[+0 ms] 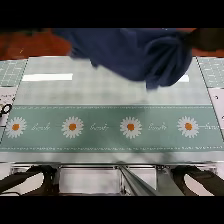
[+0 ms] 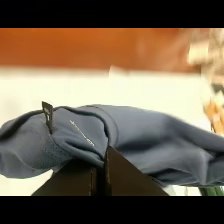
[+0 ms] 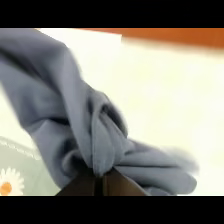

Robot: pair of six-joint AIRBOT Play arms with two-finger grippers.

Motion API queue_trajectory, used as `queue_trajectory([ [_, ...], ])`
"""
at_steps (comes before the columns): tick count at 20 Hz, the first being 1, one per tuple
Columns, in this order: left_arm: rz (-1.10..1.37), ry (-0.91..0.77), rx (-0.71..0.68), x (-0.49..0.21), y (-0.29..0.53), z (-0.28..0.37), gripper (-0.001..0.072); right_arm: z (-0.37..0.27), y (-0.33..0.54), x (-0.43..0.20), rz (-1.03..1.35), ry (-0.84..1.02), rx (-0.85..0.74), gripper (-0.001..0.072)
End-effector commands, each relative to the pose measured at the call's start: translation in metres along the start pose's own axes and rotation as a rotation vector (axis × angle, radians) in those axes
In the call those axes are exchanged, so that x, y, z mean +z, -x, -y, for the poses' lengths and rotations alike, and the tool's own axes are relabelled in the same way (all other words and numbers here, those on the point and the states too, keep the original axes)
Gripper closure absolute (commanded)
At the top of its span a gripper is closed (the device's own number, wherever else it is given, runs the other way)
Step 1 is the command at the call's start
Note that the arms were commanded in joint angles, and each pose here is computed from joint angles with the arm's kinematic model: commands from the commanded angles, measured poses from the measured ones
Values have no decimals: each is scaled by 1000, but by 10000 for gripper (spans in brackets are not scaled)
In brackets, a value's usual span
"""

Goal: Fold the shirts.

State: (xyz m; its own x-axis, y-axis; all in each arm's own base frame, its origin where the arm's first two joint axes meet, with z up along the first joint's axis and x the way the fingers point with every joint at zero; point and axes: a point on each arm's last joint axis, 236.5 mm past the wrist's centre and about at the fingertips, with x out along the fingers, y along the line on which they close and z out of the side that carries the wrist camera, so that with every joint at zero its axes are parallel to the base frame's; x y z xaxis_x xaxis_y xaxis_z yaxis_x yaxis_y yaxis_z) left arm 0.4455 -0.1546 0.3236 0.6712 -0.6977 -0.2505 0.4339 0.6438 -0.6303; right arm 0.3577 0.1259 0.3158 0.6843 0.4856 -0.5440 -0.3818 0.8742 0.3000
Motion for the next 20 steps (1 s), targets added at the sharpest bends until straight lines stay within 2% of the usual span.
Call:
queue_trajectory([
  [1,218,-196,8,49,101,77,687,-39,73,30,91,115,8,691],
  [4,298,-360,57,38,166,126,687,-59,111,34,167,162,7,691],
  [7,232,-462,160,-2,196,141,687,-72,139,25,199,190,4,691],
  [10,117,-459,254,-45,209,130,687,-73,145,6,152,194,-1,691],
  [14,30,-351,290,-95,200,91,687,-65,102,-36,-37,136,67,691],
  [17,-127,-155,299,-148,166,20,687,-45,37,-73,-174,57,136,691],
  [20,-220,62,333,-203,121,-73,686,-3,-42,-114,-285,-58,127,691],
])
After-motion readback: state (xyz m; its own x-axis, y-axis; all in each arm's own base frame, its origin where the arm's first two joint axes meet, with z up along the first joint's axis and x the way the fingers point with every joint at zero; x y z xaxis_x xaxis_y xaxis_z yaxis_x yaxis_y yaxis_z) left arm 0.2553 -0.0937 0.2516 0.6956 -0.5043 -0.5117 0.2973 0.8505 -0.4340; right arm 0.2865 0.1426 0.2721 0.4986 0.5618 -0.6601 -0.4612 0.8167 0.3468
